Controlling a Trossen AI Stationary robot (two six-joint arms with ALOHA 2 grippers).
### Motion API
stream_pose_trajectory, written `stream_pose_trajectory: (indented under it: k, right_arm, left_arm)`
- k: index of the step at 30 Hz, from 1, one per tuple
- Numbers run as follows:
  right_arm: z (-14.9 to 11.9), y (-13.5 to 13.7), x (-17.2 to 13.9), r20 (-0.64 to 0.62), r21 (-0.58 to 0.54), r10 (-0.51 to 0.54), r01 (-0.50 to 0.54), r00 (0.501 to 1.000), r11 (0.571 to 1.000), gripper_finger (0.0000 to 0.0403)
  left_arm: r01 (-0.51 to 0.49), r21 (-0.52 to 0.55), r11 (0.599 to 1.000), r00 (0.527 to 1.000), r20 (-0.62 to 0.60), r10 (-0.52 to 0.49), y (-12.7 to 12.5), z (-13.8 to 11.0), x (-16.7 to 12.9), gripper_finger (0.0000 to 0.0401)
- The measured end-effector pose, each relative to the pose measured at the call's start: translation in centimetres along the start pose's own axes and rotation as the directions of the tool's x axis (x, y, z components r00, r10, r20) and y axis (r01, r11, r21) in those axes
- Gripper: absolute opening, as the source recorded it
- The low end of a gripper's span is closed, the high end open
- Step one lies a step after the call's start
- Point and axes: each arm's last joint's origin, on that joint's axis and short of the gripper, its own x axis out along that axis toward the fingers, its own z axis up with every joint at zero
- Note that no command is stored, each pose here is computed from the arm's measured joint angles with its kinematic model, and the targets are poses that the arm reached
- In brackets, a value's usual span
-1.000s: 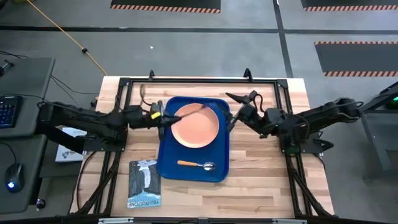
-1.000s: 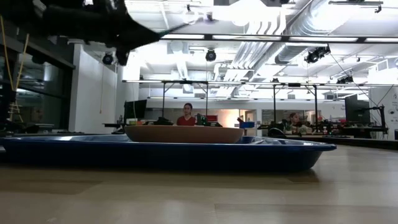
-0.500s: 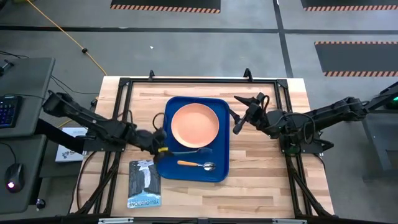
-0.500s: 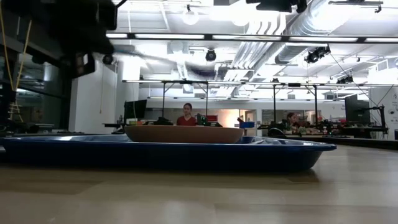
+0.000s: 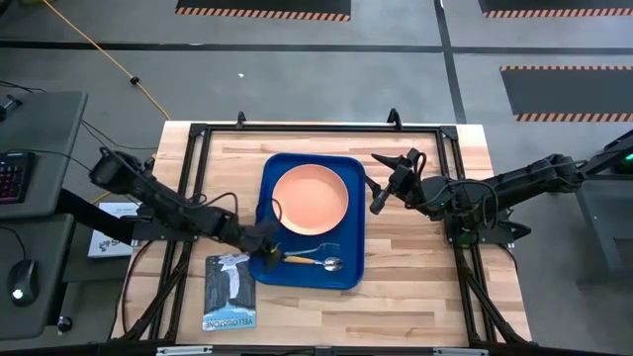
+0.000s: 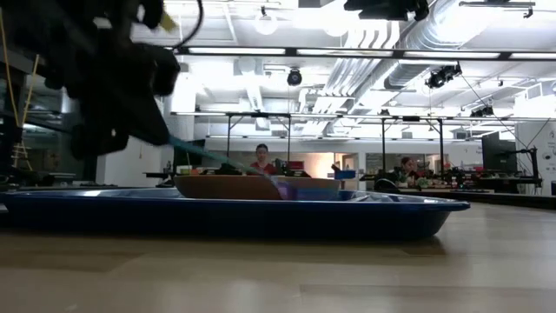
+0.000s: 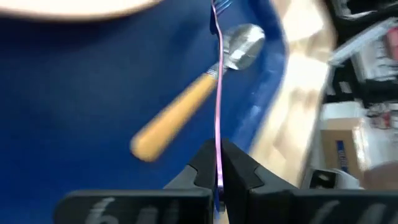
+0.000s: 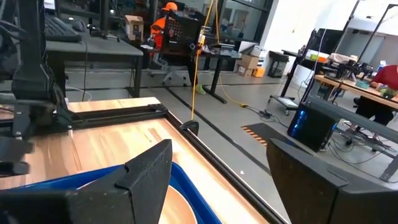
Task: Pick and place plate/cup/fork/spoon on tray
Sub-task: Put the purple fork on the blue serving tray
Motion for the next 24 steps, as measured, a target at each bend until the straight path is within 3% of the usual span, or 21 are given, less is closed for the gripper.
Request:
stream_pose_trajectory:
  k: [10,24]
  right_arm:
    - [-0.4,0.0,0.0,-0.033,0.011,0.004,-0.004,0.999,1.0,0.0254]
    - [-0.7,0.1,0.0,-0.049,0.04,0.01,-0.008,0.999,0.999,0.0254]
  left_arm:
    - [-0.013,-0.021,1.0,0.999,-0.048,0.012,1.4,2.1,0.7,0.0]
    - [-0.093,-0.043,0.995,0.994,-0.067,0.09,2.3,2.2,0.6,0.0017]
